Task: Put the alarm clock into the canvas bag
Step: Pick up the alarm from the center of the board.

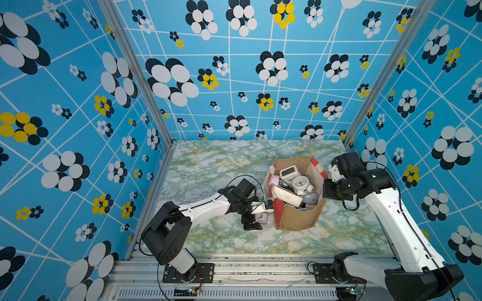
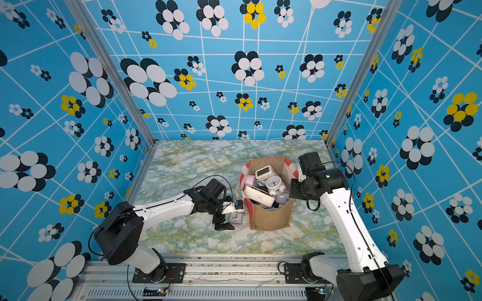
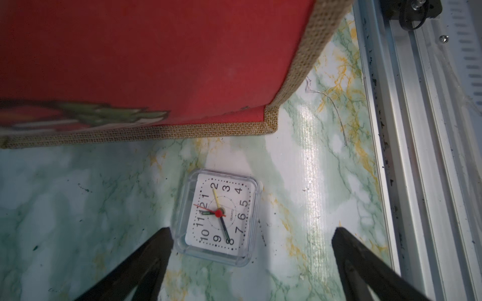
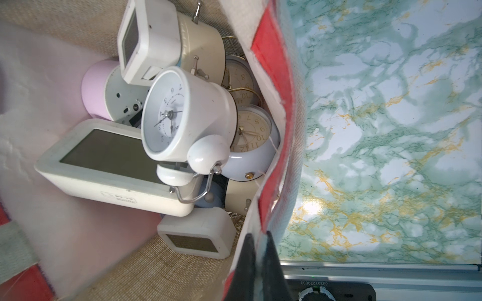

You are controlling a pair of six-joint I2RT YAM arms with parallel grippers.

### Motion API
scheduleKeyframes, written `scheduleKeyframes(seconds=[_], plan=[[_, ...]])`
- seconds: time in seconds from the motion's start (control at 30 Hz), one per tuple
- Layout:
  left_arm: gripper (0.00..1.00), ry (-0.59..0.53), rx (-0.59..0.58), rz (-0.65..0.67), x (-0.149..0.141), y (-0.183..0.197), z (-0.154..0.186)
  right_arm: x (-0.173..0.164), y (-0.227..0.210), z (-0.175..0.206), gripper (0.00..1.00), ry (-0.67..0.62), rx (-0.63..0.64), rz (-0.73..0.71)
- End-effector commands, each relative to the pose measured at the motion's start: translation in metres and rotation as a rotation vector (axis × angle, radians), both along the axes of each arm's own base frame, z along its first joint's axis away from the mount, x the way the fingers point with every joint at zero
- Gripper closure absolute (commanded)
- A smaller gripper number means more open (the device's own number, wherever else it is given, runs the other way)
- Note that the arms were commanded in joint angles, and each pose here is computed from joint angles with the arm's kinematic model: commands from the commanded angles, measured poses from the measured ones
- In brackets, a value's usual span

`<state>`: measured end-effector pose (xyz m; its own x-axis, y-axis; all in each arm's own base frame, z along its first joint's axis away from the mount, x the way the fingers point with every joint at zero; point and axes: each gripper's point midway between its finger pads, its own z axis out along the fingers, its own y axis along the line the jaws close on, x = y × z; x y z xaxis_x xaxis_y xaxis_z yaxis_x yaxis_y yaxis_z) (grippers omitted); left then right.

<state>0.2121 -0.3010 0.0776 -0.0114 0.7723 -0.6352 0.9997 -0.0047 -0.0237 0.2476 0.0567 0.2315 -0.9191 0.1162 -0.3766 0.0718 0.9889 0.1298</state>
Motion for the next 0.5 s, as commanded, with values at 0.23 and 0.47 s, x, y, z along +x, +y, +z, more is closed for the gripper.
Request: scheduleKeyframes(seconds=[0.23, 0.47], plan=[[0.01, -0.037, 0.048, -0.034, 0.021, -0.009, -0.016, 0.001, -0.003, 0.002, 1.00, 0.003, -0.021, 0.008], [0.02, -0.012, 0.178, -0.081, 0.022, -0.006, -0.034, 0.002, -0.003, 0.003, 1.00, 0.000, -0.022, 0.011]])
